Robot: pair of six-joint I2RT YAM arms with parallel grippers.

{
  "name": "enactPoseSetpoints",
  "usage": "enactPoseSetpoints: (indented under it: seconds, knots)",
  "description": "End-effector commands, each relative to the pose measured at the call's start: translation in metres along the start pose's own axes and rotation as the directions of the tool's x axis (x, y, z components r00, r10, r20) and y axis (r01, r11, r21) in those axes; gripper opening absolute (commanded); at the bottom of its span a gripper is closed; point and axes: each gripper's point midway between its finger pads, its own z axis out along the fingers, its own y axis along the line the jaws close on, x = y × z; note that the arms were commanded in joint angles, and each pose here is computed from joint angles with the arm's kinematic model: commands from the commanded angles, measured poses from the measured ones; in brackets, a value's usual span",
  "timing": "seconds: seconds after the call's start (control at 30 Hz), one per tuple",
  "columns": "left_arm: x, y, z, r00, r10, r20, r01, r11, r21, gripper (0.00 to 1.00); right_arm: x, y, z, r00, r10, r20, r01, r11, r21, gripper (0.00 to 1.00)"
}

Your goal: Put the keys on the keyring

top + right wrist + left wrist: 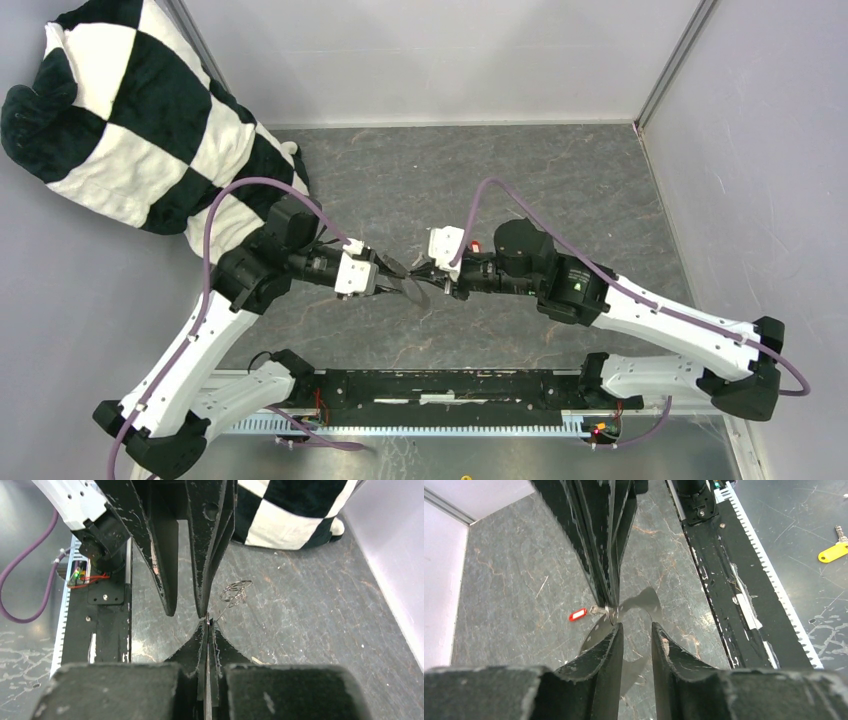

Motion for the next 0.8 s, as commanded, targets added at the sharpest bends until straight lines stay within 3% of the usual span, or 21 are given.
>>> enactPoseSetpoints:
  seconds: [0.0,0.2,0.37,0.5,0.67,0.77]
  knots:
    - [-0.002,0.001,-0.004,0.999,-0.051,-0.019,0.050,0.999,-0.019,0.36,-0.044,-0.010,-0.016,0.978,-0.021,0.208,0.006,0.997,0.075,0.01]
    - [0.000,0.012,-0.002,0.989,-0.145,-0.018,0.143,0.986,-0.088,0.39,-0.052,-0.008,-0.026,0.942,-0.008,0.334,-0.026,0.995,0.099,0.01]
    - [-0.017,0.012,0.002,0.968,-0.242,0.073,0.247,0.967,-0.070,0.45,-0.052,-0.007,-0.028,0.917,0.028,0.397,-0.073,0.992,0.099,0.01]
    - [-0.029,0.009,0.003,0.960,-0.254,0.118,0.259,0.965,-0.037,0.47,-0.054,-0.006,-0.030,0.889,0.058,0.455,-0.114,0.989,0.096,0.01]
    - [-0.031,0.010,0.002,0.962,-0.245,0.121,0.251,0.967,-0.043,0.45,-0.052,-0.003,-0.030,0.860,0.099,0.501,-0.160,0.984,0.079,0.01]
    - [-0.030,0.008,0.001,0.964,-0.238,0.118,0.244,0.969,-0.038,0.35,-0.050,-0.003,-0.030,0.845,0.121,0.520,-0.185,0.980,0.073,0.00]
